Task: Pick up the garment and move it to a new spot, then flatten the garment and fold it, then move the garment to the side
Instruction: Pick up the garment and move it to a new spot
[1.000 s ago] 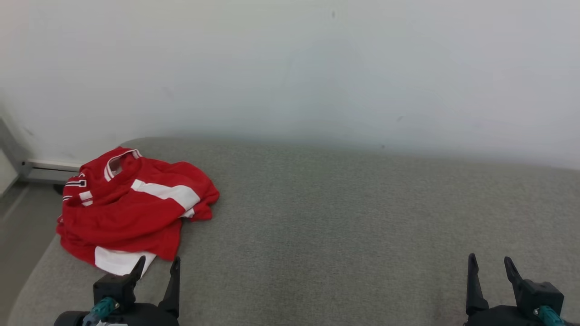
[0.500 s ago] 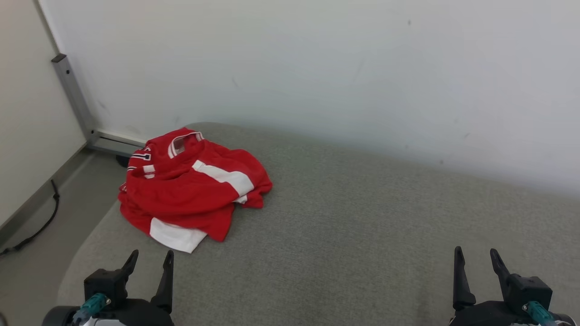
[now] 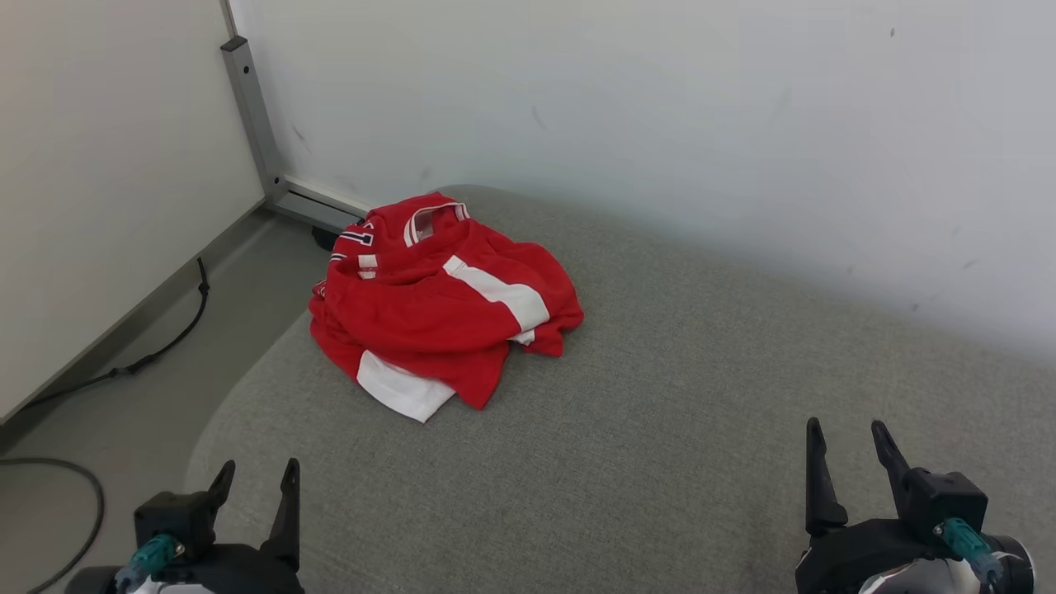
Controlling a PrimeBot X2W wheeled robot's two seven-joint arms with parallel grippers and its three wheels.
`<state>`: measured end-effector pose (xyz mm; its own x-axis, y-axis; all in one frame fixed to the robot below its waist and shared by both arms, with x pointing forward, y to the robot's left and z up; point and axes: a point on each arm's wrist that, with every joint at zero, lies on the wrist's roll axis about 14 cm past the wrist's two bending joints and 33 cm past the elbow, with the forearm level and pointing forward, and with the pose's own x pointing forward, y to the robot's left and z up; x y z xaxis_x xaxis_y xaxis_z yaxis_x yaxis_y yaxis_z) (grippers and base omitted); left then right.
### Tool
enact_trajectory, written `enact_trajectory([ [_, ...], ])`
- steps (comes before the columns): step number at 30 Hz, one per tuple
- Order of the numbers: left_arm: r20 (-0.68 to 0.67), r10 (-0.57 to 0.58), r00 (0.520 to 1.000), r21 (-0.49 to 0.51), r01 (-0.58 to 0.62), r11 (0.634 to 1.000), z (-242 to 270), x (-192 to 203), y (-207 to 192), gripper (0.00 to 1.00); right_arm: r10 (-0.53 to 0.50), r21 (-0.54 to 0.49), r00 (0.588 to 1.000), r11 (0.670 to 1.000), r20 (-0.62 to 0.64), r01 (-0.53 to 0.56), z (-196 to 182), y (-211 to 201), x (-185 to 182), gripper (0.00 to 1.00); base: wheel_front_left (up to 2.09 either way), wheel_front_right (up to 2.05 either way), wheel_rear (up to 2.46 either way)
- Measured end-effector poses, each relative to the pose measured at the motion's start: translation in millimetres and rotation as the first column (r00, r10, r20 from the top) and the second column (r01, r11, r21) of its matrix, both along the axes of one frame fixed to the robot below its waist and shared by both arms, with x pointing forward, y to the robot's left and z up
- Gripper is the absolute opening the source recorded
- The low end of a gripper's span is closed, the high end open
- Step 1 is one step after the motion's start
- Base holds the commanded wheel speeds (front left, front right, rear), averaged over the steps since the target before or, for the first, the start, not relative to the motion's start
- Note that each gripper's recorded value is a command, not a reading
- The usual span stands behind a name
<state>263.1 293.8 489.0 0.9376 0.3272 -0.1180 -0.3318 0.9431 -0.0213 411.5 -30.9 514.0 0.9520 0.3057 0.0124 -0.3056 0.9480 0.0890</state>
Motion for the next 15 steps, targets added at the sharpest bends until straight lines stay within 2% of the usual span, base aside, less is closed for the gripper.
enact_trajectory([
  [9, -0.045, -0.054, 0.998, -0.049, 0.052, 0.997, -10, 12, -20, 1.00, -0.013, 0.001, 1.000, 1.000, 0.002, 0.013, 0, -7, -4, 1.00, 0.00, 0.00, 0.00],
  [15, -0.048, -0.142, 0.989, -0.058, 0.139, 0.989, 5, 44, -38, 1.00, 0.007, -0.015, 1.000, 1.000, 0.009, -0.007, 1, -4, -8, 1.00, 0.00, 0.00, 0.00],
])
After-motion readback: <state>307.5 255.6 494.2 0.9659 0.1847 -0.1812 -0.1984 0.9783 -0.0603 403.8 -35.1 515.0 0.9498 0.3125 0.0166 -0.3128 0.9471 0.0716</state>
